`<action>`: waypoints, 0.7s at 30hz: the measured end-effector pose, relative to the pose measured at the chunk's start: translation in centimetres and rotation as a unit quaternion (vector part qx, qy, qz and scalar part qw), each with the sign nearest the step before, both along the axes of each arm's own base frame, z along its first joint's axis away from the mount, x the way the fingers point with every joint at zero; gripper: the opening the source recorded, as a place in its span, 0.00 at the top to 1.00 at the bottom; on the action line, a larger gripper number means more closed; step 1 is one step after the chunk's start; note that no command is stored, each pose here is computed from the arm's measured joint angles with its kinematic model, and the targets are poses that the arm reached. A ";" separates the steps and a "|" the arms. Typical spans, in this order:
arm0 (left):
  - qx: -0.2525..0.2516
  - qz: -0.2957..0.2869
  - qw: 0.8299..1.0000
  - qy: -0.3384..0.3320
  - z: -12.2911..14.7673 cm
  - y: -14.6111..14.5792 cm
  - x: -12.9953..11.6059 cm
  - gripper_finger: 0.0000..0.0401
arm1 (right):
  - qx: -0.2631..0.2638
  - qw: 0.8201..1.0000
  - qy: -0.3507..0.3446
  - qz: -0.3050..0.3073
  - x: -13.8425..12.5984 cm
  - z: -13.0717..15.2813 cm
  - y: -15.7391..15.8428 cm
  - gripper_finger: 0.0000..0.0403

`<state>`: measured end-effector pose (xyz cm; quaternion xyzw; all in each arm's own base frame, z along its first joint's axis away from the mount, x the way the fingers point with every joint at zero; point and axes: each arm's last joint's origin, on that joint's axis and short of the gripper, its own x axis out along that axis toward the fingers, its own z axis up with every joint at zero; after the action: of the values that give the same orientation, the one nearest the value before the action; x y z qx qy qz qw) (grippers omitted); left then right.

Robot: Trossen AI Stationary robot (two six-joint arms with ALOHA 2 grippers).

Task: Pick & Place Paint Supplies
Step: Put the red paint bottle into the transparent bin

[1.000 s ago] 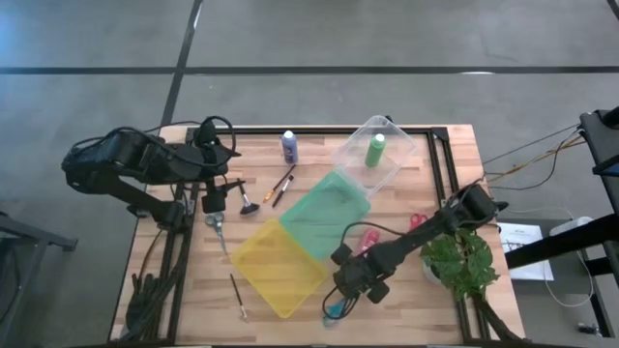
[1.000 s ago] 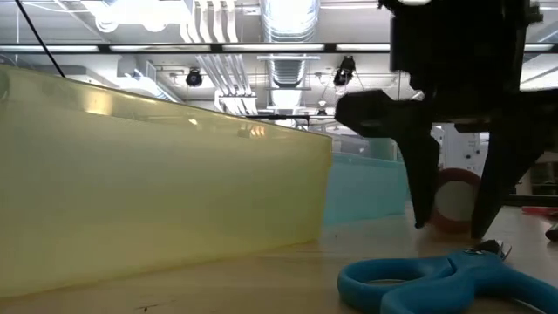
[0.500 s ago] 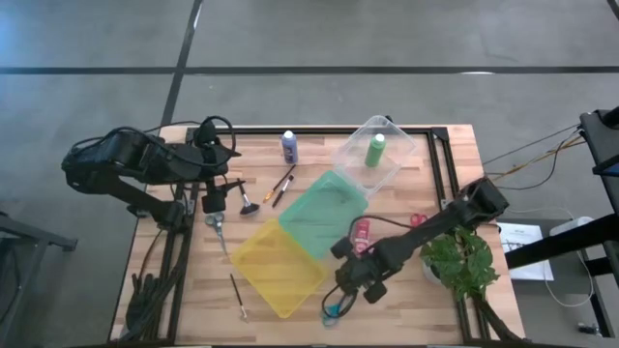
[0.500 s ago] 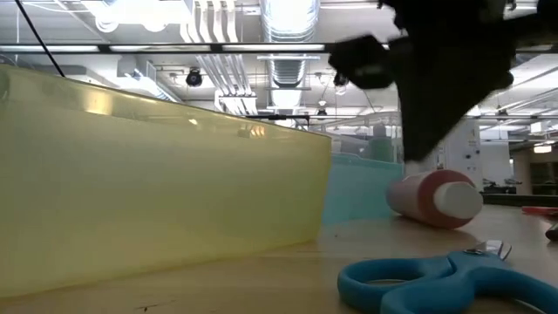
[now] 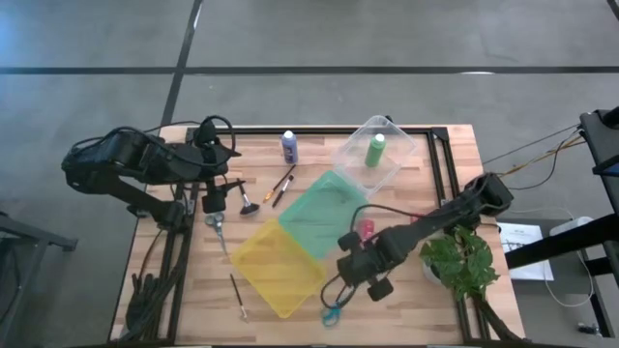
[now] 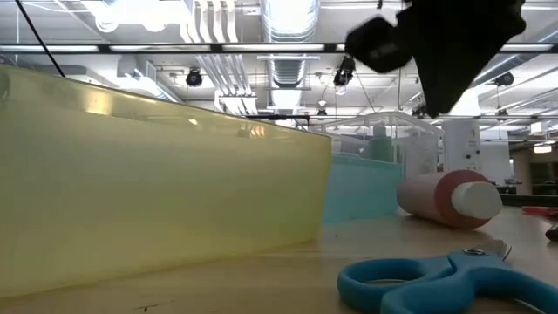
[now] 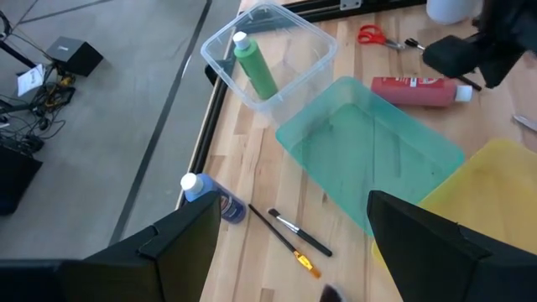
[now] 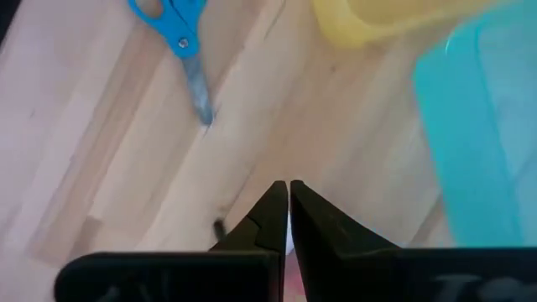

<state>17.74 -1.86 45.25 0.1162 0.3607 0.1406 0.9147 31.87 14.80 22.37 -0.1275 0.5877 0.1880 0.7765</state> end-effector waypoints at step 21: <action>-0.008 0.006 1.000 -0.010 0.1 0.0 0.1 0.23 | 0.010 0.991 0.070 0.111 -0.3 -0.4 -3.2 0.46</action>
<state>17.83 -1.87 45.34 0.1056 0.3535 0.1443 0.9182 31.61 11.60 22.00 -0.1704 0.6208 0.2877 0.7092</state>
